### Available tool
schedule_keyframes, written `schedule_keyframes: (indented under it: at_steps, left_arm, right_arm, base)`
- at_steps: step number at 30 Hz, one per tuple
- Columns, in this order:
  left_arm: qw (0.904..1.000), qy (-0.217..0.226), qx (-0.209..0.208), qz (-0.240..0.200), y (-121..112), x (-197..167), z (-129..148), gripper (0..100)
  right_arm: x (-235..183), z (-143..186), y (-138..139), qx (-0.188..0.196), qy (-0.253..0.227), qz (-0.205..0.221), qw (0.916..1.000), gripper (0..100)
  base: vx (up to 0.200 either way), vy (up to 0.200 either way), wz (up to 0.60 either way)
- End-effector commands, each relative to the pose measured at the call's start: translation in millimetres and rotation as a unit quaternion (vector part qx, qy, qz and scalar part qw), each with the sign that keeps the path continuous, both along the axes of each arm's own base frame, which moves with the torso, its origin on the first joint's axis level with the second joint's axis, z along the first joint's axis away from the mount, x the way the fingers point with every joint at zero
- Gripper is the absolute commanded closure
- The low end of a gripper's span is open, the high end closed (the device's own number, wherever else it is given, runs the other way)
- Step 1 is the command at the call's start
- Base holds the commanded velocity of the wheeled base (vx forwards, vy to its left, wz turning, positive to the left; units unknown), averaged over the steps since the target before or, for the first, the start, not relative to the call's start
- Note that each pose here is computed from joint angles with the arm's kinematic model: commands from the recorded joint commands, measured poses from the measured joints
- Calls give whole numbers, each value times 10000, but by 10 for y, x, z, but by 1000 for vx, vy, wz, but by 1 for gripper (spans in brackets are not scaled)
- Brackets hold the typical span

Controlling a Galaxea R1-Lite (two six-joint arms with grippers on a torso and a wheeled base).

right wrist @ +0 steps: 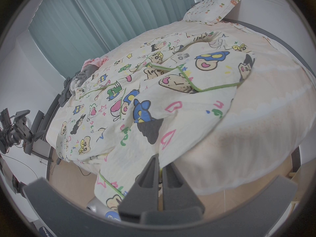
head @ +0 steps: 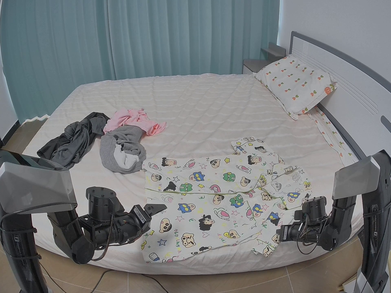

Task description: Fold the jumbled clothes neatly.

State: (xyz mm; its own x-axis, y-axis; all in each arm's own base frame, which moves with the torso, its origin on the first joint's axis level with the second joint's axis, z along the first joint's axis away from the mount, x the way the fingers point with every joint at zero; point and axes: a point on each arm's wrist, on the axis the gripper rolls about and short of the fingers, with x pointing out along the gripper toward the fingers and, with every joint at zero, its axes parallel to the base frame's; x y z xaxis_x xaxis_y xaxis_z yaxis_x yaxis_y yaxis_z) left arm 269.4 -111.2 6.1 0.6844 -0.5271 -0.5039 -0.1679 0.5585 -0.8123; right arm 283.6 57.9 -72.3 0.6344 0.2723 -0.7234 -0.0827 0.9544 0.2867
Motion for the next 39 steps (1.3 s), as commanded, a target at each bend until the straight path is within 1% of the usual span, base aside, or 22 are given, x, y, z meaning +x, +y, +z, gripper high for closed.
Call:
schedule_keyframes:
  at_steps: [1,5,7,12,17,24,25,29,32,33,34,35,36,37,38,39]
  left_arm:
    - [10000,1,0,1,0,-1,-1,0]
    - [10000,1,0,1,0,-1,-1,0]
    - [10000,1,0,1,0,-1,-1,0]
    - [10000,-6,-3,1,-1,3,1,0]
    - [10000,-6,-3,1,-1,3,1,0]
    - [10000,-13,-6,9,2,8,3,0]
    - [10000,-13,-6,9,2,8,3,0]
    - [10000,-20,-9,24,7,18,2,0]
    - [10000,-24,12,60,22,33,-8,0]
    - [9998,-111,51,133,54,81,0,0]
    - [9998,-133,56,141,58,95,1,0]
    - [9997,-187,96,156,73,123,2,0]
    - [9997,-187,96,156,73,123,2,0]
    - [9997,-162,150,138,67,142,-23,0]
    - [9997,-159,158,127,63,140,-28,0]
    - [9995,-155,275,65,42,134,-63,0]
  right_arm:
    - [-52,133,-88,12,-77,-119,9999,100]
    - [-68,138,-204,-9,-19,-318,9995,100]
    - [-40,135,-340,-29,-34,-541,9985,100]
    - [-51,100,-516,-119,33,-766,9970,100]
    - [-54,83,-571,-160,52,-820,9965,100]
    - [-79,46,-576,-247,120,-746,9968,100]
    - [-96,35,-571,-264,153,-721,9969,0]
    - [-112,45,-567,-265,160,-713,9970,0]
    - [-114,84,-567,-260,70,-726,9970,0]
    - [-86,223,-555,-198,-218,-744,9968,0]
    - [-82,258,-550,-172,-283,-738,9967,0]
    - [-85,364,-519,-60,-449,-751,9961,0]
    - [-85,364,-519,-60,-449,-751,9961,0]
    - [-98,503,-384,269,-580,-772,9950,0]
    - [-98,511,-371,299,-585,-775,9948,0]
    - [-121,564,-213,677,-533,-826,9929,0]
  base:
    - [0,0,0]
    - [0,0,0]
    - [0,0,0]
    - [0,0,0]
    - [0,0,0]
    - [0,0,0]
    - [0,0,0]
    - [0,0,0]
    - [0,0,0]
    - [0,0,0]
    - [0,0,0]
    - [0,0,0]
    - [0,0,0]
    - [0,0,0]
    - [0,0,0]
    - [0,0,0]
